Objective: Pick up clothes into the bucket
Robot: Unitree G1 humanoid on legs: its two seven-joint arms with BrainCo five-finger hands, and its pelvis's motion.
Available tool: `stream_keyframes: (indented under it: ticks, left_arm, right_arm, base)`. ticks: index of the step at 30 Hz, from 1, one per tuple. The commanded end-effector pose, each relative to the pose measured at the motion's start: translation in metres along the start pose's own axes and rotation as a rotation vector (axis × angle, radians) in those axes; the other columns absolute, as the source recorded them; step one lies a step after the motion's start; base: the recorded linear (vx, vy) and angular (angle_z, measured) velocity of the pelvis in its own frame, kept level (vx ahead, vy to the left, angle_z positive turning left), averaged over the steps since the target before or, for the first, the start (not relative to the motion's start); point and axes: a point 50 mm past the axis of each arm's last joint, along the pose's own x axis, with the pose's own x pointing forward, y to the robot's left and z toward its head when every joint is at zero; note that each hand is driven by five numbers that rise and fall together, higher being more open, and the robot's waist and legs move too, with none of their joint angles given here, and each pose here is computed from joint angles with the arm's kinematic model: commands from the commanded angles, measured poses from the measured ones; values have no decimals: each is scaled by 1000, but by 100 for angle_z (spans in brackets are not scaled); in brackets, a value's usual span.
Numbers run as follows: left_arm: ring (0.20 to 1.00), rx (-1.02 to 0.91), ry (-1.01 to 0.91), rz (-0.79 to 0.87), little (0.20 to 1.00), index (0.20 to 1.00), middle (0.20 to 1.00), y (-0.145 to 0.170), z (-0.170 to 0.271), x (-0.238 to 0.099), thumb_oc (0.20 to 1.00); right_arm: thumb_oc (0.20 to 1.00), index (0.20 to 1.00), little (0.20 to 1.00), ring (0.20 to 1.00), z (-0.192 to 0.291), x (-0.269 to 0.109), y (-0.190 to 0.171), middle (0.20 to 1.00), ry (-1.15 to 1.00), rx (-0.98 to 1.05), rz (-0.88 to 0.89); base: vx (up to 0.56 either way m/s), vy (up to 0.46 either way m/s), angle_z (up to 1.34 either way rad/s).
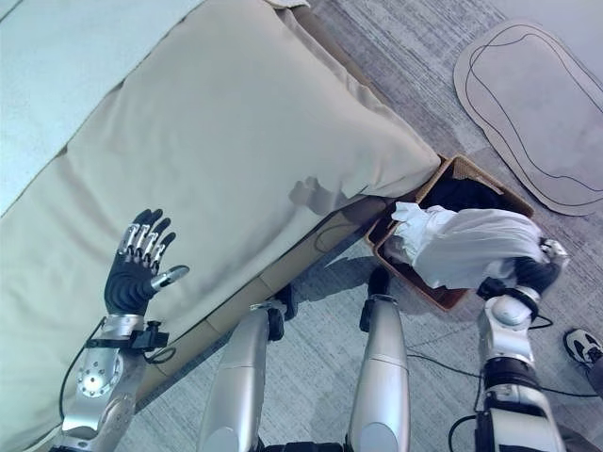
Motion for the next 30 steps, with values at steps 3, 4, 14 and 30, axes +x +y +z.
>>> stream_keyframes:
  ticks: [3,4,14,30]
  left_arm:
    - [1000,-62,-38,32,1000,1000,1000,1,6,-11,1000]
    - [1000,-61,-38,19,1000,1000,1000,-1,6,-9,1000]
    - [1000,-68,-76,-26,1000,1000,1000,-12,10,-1,1000]
    - [1000,-65,-95,-22,1000,1000,1000,-11,12,5,1000]
  right_arm:
    - [200,200,200,200,31,24,-24,200,-137,-58,-82]
    - [200,200,200,200,29,28,-25,200,-120,-91,-70]
    - [200,200,200,200,5,17,10,200,4,-153,33]
    - [1000,1000,1000,1000,7,28,3,1000,61,-161,-4]
  base:
    - [57,25,-10]
    - [-2,4,-9]
    - [5,6,0]
    - [-12,7,5]
